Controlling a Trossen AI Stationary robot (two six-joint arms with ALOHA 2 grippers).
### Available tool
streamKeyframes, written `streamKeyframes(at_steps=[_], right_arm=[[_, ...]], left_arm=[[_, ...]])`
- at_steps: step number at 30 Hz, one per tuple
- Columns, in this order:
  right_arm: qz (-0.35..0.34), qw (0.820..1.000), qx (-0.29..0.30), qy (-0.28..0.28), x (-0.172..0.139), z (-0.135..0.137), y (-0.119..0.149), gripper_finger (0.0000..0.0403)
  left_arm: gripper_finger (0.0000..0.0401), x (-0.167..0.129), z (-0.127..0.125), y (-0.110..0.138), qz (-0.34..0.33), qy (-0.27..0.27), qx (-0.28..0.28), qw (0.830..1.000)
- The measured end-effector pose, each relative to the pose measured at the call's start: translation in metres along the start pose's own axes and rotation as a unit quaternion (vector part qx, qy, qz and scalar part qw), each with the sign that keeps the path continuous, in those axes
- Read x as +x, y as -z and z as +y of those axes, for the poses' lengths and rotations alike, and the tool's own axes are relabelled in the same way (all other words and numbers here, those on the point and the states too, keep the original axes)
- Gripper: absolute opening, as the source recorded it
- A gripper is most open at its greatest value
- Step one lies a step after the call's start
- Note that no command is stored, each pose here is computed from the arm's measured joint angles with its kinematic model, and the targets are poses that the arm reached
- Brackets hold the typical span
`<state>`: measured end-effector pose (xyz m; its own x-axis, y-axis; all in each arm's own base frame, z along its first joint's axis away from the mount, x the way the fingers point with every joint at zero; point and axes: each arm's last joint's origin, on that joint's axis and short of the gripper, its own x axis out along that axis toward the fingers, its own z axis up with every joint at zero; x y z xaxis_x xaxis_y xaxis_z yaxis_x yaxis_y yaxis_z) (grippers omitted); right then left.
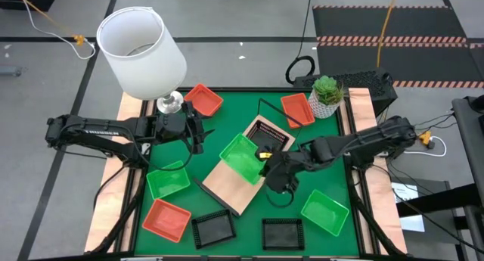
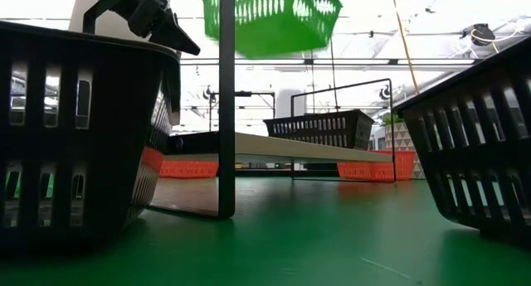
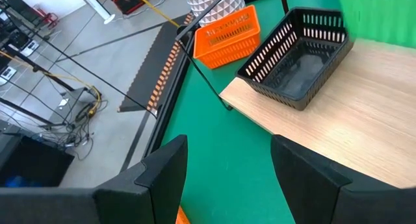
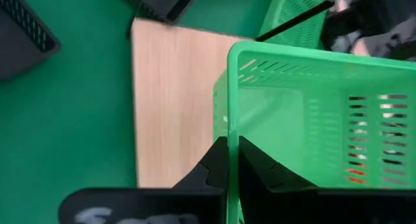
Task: Stack baskets on shelf by color
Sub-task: Put the top right green bin on the shelf
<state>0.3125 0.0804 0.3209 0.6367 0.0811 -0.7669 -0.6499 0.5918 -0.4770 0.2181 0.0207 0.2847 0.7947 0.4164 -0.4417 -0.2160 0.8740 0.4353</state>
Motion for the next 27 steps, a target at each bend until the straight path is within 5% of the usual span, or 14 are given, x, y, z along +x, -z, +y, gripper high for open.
streamKeyframes(at_steps=[13,27], right_arm=[[-0.046,0.998,-0.032,-0.019,0.06,0.023,0.048,0.0006],[-0.038,0.998,-0.022,-0.041,0.078,0.042,0.072,0.0006]], left_arm=[[0.0223,0.0,0.0,0.0,-0.001,0.0,0.0,1.0],[0.0223,0.0,0.001,-0.004,-0.018,-0.006,-0.003,1.0]])
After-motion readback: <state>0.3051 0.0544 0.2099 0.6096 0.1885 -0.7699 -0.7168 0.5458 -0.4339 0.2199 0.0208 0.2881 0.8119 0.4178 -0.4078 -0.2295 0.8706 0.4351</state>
